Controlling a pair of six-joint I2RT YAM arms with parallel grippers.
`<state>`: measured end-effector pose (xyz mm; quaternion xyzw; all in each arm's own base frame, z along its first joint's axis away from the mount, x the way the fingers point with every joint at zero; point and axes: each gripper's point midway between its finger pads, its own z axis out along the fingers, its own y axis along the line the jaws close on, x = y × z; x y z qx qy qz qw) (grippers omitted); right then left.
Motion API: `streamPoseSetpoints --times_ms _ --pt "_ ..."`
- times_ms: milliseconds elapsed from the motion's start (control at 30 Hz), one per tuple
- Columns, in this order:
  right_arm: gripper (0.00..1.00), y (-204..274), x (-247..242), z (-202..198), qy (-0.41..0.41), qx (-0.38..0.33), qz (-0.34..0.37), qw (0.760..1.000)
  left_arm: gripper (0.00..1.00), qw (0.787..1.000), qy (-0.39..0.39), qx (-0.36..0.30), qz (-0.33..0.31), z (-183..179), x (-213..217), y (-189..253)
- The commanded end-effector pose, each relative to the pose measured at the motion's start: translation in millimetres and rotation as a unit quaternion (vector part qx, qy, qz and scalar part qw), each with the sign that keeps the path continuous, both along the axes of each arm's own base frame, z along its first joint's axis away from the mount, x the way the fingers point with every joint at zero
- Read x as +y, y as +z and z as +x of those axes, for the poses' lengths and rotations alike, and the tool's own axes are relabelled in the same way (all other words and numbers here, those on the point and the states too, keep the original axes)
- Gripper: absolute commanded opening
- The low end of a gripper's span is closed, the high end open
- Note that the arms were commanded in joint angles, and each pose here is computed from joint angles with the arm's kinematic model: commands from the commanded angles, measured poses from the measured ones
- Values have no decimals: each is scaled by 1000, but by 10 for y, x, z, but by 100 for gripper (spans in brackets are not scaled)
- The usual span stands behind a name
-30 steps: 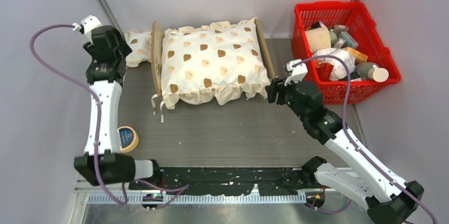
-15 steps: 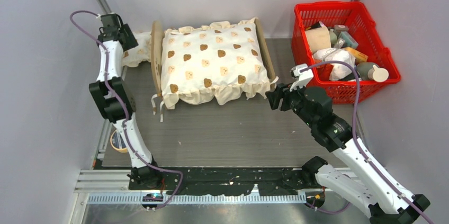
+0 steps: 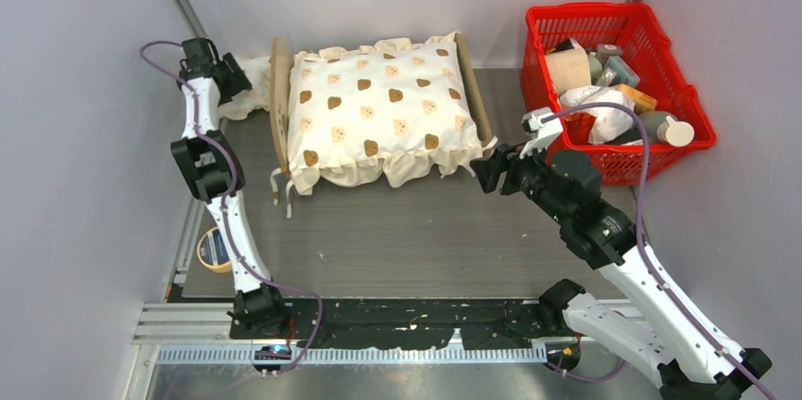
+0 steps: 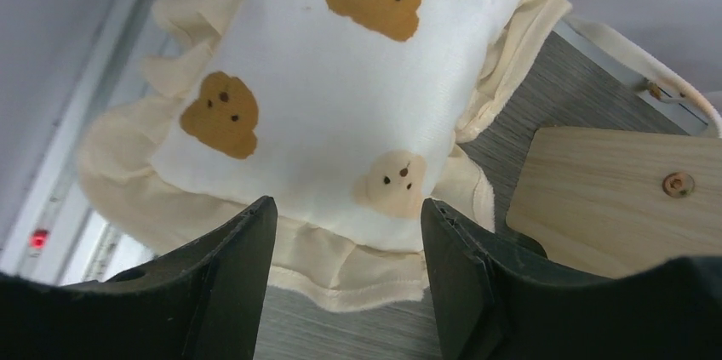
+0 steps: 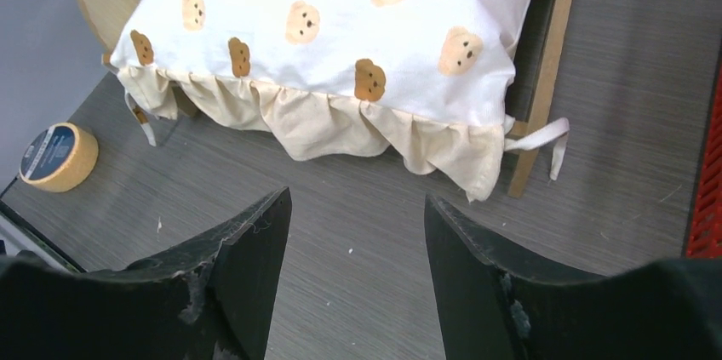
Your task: Set up the pet bed
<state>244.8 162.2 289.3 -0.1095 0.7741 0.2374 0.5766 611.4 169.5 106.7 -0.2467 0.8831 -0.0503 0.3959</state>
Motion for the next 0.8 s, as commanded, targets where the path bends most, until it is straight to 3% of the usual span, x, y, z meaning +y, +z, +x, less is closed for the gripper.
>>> streamPoseSetpoints --times_ms 0,133,233,267,300,433,533,767 --pt "65 494 -17 3 -2 -55 29 998 65 997 21 0 -75 41 -111 -80" --pt "65 620 -23 -17 1 -70 36 997 59 995 53 15 -85 -40 -45 -162" --pt "65 676 -51 -58 0 -80 44 996 43 990 73 23 -115 -85 16 -264" --pt "65 678 -56 -66 -1 -81 47 996 28 988 83 33 -128 -119 34 -340" --pt "65 706 -74 -89 -2 -86 51 995 2 985 91 35 -144 -132 40 -357" --pt "64 823 -124 -163 -5 -101 69 992 0 981 89 38 -168 -278 -55 -265" --pt "64 890 -161 -230 -7 -107 87 990 0 982 82 -16 -172 -406 -170 182" --pt "63 825 -190 -287 -13 -104 115 988 0 981 149 -60 -107 -1187 -287 745"
